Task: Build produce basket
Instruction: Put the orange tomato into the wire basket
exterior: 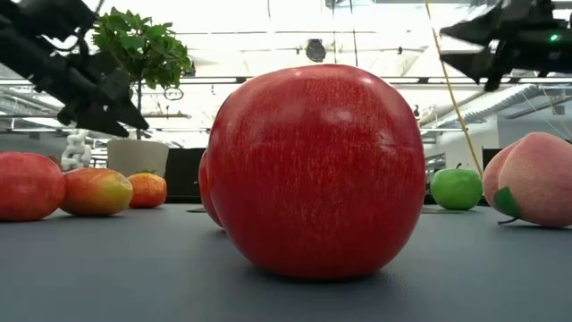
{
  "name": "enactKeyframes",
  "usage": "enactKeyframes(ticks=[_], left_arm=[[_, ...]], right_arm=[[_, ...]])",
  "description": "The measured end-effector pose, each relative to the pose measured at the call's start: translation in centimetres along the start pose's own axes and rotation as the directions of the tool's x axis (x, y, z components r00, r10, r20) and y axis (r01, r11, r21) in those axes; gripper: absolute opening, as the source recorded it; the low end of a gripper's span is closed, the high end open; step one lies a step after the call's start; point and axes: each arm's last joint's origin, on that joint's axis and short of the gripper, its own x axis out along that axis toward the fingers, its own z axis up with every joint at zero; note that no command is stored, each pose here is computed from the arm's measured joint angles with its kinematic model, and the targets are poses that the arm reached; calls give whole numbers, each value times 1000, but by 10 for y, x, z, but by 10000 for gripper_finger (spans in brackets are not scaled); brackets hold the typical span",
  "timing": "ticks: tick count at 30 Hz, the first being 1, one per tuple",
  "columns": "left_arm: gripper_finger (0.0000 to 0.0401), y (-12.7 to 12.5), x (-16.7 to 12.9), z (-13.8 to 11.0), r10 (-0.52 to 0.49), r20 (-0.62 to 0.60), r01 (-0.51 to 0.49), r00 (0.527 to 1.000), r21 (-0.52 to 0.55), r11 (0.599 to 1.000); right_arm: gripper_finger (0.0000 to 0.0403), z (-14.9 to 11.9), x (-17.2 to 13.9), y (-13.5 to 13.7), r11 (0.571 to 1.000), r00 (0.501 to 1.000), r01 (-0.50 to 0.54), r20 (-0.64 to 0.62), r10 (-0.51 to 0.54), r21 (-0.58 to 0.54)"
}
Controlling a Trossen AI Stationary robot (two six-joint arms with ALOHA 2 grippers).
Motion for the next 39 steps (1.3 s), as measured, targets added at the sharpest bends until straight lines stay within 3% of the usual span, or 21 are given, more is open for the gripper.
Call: enactKeyframes(ticks=[8,13,22,28,35,39], left_arm=[[375,0,38,1,125,-159,-123,979,22,992],[379,5,56,2,92,-226,-104,970,-42,994],[383,17,76,-4,128,-322,-152,938,-52,987],[373,19,88,-8,61,-382,-95,922,-71,993],[312,23,92,-7,61,-380,-111,923,-111,988],[303,22,90,-1,47,-363,-100,931,-130,987]], right_arm=[[320,-6,4,-6,970,972,227,-41,-231,-85],[320,-8,5,-11,931,932,354,-45,-359,-90],[320,-14,10,-13,913,912,396,-69,-403,-103],[320,-17,12,-16,894,894,431,-76,-441,-121],[320,-14,9,-26,722,728,676,-16,-685,-149],[320,-15,9,-26,712,718,687,-16,-696,-147]])
